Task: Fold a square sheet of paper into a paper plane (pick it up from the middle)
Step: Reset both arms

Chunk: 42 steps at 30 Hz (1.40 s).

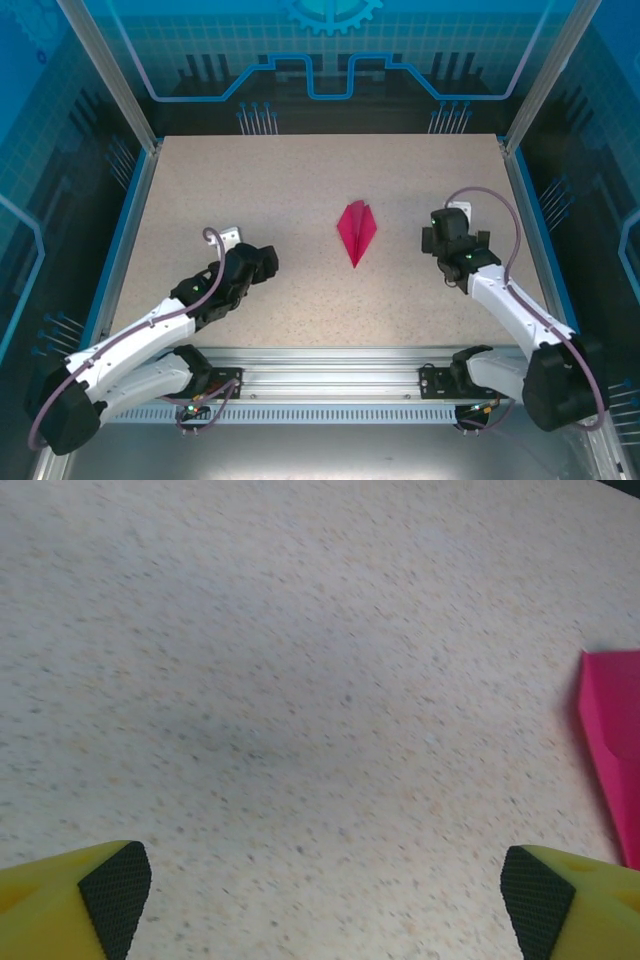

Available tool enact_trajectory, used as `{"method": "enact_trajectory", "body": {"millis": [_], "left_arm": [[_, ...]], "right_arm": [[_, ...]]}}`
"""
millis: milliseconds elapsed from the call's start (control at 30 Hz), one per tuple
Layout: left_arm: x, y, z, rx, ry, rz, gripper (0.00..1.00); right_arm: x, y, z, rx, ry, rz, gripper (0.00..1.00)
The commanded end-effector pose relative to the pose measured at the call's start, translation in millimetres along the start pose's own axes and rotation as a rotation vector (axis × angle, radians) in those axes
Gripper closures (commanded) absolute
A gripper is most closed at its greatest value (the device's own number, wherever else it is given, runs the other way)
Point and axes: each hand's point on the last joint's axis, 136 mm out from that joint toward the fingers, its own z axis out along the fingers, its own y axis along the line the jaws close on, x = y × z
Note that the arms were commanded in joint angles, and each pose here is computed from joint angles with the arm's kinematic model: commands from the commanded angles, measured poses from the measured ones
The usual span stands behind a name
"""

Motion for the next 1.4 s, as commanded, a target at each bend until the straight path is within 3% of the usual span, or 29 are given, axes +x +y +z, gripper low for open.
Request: {"method": "enact_trajectory", "body": {"millis": [0,67,167,367,500,1033,1233,1367], "left_arm": [[-10.2,30.7,-2.1,-0.117,-0.061,0.066,0.02],[-15.1,40.7,-3.2,-0.148,-0.074,0.071,0.02],[-22.0,54.2,-5.9,-0.195,-0.092,0.09,0.02],[-33.6,68.5,-7.7,-0.219,-0.147,0.081,0.02],[-37.4,68.9,-6.1,-0.203,-0.173,0.09,0.02],[-63.6,96.0,13.6,-0.244,-0.304,0.106,0.02],[-62.8,101.9,46.8,-0.241,-0.328,0.155,0.01],[-60.3,93.5,68.4,-0.168,-0.346,0.168,0.01]], "right_arm": [[-11.8,2.1,17.4,-0.048,-0.105,0.056,0.01],[-9.9,10.5,27.2,-0.09,-0.18,0.028,0.01],[-8.5,21.5,38.6,-0.153,-0.189,0.032,0.01],[-41.2,41.3,42.7,-0.23,-0.371,0.009,0.01],[-29.3,68.1,51.9,-0.345,-0.427,-0.062,0.01],[-29.5,70.5,59.4,-0.396,-0.383,-0.06,0.01],[-29.6,70.7,59.2,-0.397,-0.383,-0.061,0.01],[-29.4,71.3,59.2,-0.398,-0.382,-0.063,0.01]]}}
